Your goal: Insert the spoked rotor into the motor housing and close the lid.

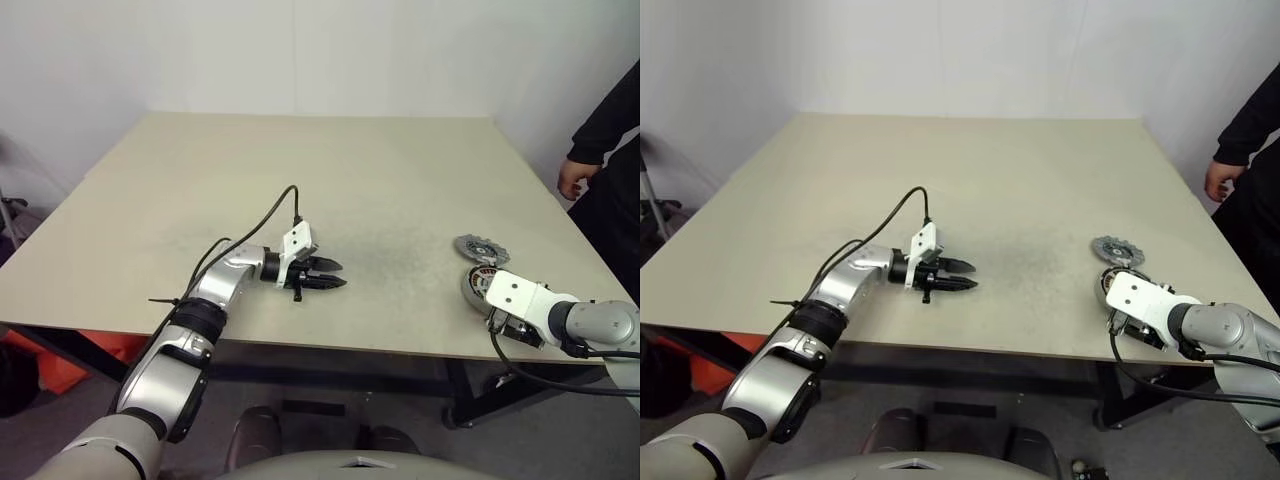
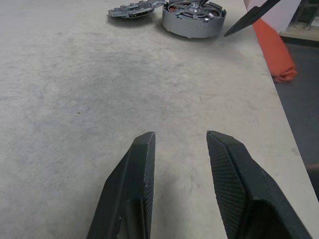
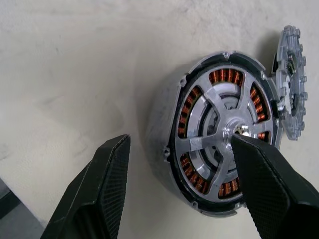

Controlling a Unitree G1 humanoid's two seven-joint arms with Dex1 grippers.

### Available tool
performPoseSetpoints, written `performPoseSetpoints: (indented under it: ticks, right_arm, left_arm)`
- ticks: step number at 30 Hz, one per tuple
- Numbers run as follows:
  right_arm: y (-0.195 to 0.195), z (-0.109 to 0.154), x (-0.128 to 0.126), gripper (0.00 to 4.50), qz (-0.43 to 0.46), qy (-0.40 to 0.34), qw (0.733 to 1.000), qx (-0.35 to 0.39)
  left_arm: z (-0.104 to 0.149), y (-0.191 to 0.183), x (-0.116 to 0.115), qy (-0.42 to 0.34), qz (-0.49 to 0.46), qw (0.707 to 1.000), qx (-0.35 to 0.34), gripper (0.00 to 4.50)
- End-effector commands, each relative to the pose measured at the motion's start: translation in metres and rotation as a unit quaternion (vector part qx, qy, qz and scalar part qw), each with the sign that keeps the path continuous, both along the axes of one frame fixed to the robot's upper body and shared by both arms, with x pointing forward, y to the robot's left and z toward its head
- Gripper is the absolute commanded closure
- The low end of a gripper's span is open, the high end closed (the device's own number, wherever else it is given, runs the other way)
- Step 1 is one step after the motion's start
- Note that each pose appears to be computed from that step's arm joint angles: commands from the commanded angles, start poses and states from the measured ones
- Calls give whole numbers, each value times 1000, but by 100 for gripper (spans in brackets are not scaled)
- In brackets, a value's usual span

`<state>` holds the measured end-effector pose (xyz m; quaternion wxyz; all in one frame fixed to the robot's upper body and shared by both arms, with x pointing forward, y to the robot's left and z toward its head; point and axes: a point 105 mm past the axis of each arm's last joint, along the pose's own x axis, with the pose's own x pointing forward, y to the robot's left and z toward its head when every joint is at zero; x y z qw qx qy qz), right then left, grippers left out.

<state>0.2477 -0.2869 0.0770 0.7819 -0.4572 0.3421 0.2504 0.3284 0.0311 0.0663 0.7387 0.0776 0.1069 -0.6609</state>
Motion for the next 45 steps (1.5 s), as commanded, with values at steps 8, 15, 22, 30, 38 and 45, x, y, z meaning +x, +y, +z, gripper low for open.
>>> performPoseSetpoints:
  ticks: [8, 15, 22, 30, 38, 45]
  right_arm:
    - [8, 4, 5, 282, 4, 0, 1000, 11]
    - [17, 0, 4, 342, 13, 7, 1000, 23]
    - [21, -2, 5, 448, 19, 8, 999, 30]
    - [37, 15, 23, 448, 15, -44, 996, 73]
    - [112, 59, 48, 448, 48, -93, 964, 243]
    - [169, 47, 56, 448, 65, -54, 947, 310]
  left_arm:
    - [6, 6, 4, -22, 25, 999, -6, 274]
    - [6, 8, 5, -23, 30, 999, -5, 274]
    - [6, 11, 9, -26, 40, 999, -1, 274]
    - [6, 14, 12, -27, 53, 998, 1, 274]
    - [5, 28, 16, -24, 82, 996, 1, 274]
    - [11, 68, 30, -34, 151, 988, 8, 274]
